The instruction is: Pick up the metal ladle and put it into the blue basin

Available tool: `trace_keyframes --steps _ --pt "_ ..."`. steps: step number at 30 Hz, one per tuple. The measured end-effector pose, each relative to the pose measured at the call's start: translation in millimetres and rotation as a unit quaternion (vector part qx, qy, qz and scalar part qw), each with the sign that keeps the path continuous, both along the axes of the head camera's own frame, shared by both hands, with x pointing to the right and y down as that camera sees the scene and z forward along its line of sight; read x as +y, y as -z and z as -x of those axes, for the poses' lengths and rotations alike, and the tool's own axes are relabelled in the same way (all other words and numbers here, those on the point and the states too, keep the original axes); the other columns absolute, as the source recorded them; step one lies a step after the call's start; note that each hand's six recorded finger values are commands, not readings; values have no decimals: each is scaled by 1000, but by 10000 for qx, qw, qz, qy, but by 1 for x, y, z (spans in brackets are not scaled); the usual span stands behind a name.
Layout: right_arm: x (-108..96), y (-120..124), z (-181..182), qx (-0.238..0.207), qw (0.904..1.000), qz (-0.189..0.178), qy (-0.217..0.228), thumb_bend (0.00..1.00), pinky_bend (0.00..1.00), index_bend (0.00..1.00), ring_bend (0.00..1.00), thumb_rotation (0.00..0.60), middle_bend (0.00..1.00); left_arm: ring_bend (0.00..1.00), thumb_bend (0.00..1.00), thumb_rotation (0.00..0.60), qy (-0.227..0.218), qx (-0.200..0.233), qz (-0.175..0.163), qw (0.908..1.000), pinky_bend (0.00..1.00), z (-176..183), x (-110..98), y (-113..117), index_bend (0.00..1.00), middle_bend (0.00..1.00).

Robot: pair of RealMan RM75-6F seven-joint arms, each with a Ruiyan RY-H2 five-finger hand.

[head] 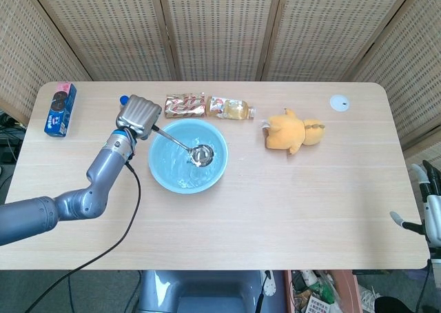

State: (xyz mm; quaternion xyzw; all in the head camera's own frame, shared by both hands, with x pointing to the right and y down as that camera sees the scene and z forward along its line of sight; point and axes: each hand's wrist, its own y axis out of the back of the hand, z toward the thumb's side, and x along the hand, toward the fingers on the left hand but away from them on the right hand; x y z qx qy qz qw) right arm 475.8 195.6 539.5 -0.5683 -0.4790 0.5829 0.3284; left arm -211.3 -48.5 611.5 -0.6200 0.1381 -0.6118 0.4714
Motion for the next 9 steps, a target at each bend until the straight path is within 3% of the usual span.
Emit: trace_keyframes --steps 9 --pt "0 -1 1 17 10000 24 -6 0 0 0 0 600 0 958 619 600 69 -189 -8 9998 1000 5 -4 11 854 1000"
